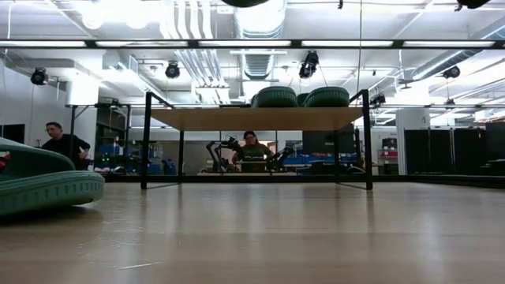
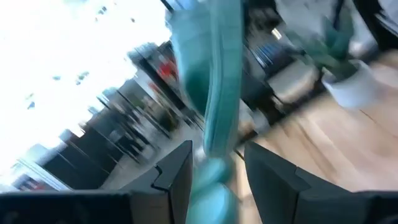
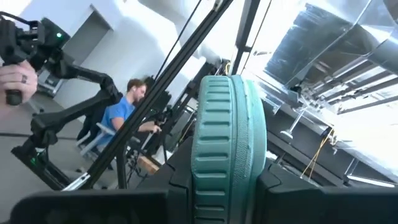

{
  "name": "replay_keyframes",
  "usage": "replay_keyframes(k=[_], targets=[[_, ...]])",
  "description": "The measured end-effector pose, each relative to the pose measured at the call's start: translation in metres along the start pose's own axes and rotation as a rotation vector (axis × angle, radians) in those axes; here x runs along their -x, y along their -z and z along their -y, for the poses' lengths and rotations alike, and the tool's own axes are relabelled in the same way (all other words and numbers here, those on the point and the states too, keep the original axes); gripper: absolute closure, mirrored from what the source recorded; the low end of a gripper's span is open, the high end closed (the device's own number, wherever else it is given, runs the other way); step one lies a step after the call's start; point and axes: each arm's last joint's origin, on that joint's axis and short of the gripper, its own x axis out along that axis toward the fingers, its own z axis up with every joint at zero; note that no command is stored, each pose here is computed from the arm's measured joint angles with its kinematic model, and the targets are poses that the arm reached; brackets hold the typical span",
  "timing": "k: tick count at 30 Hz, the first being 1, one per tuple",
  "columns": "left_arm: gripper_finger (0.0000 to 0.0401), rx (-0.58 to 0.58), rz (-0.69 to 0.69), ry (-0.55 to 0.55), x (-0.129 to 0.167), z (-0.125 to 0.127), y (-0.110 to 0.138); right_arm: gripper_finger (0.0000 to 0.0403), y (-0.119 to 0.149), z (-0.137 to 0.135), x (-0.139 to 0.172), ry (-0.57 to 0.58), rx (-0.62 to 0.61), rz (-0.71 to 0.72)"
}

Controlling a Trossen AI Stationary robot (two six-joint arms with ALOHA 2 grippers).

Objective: Pick and place slides into the shelf
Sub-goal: Put the green slides on the shelf

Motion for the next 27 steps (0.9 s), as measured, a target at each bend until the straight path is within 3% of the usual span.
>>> replay_keyframes(k=[5,12,16,23,27], targets=[[0.0271,-0.077,0.128,-0.075,0.004,0.009,0.011,0.034,-0.001,0.001,0.0,0.014,-0.009,0.02],[0.0271,-0.164,0.14,-0.068,0.002,0.019,0.021,0.034,-0.001,0.001,-0.003,0.029,-0.008,0.051],[0.0271,-0.139,0.195,-0.06,-0.003,0.018,0.018,0.034,0.0,0.001,-0.004,0.021,-0.027,0.05],[0.027,-0.099,0.174,-0.044,-0.014,0.016,0.023,0.034,0.001,-0.002,-0.005,-0.031,-0.034,0.077],[0.0247,-0.052,0.164,-0.049,-0.021,0.015,0.028,0.034,0.001,-0.002,-0.005,-0.032,-0.034,0.079]])
